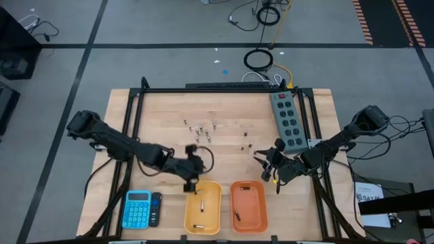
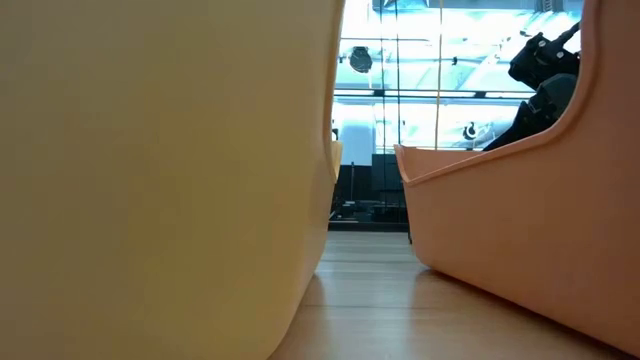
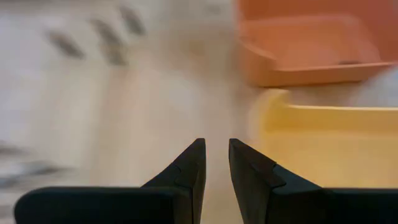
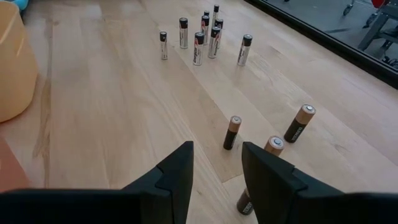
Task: Sort batteries
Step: Put the silver battery into the yellow bin
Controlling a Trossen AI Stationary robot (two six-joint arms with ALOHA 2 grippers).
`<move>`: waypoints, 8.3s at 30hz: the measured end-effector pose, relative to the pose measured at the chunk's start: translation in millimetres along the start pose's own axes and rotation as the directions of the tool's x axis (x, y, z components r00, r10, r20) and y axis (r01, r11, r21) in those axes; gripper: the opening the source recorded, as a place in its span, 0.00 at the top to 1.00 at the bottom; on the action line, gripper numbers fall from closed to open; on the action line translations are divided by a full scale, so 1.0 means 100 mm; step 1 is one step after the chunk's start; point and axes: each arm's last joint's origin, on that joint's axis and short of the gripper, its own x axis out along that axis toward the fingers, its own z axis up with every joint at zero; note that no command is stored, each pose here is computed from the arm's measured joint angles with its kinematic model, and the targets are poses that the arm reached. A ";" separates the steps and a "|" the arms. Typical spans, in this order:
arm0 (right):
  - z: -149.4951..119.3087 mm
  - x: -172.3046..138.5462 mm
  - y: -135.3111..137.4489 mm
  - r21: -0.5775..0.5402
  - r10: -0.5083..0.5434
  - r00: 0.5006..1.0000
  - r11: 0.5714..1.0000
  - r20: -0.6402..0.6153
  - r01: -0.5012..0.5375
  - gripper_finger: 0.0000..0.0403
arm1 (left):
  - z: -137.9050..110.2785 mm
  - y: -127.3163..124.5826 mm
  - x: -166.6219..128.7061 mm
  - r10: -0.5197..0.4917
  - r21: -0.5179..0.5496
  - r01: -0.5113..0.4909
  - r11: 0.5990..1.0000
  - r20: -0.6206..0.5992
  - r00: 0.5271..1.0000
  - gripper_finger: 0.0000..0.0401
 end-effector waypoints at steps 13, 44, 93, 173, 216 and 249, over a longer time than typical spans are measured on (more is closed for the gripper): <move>0.00 0.00 0.00 -0.002 0.000 1.000 1.000 0.000 0.000 0.68 | -0.17 0.67 -0.33 0.326 0.058 -0.322 0.945 -0.249 0.912 0.80; 0.00 0.00 0.01 -0.017 0.020 1.000 1.000 -0.012 -0.020 0.68 | -1.30 1.87 0.01 0.249 -0.292 -0.360 0.886 -0.355 0.901 0.59; 0.00 0.00 0.00 -0.010 0.013 1.000 1.000 -0.008 -0.013 0.68 | -1.31 2.31 0.11 0.357 -0.290 -0.384 0.877 -0.144 0.923 0.91; 0.03 0.02 0.00 0.002 0.011 1.000 1.000 0.006 -0.011 0.68 | -1.49 1.36 -0.04 0.337 -0.383 -0.291 0.877 0.058 0.940 0.60; 0.02 0.02 -0.01 -0.007 0.011 1.000 1.000 0.002 -0.011 0.68 | -1.63 1.68 0.44 0.400 -0.338 -0.356 0.871 0.070 0.914 0.92; -0.06 0.18 0.01 0.005 -0.004 1.000 1.000 -0.030 0.004 0.68 | -0.88 0.86 -0.37 -0.220 -0.284 0.313 0.906 0.315 0.923 0.92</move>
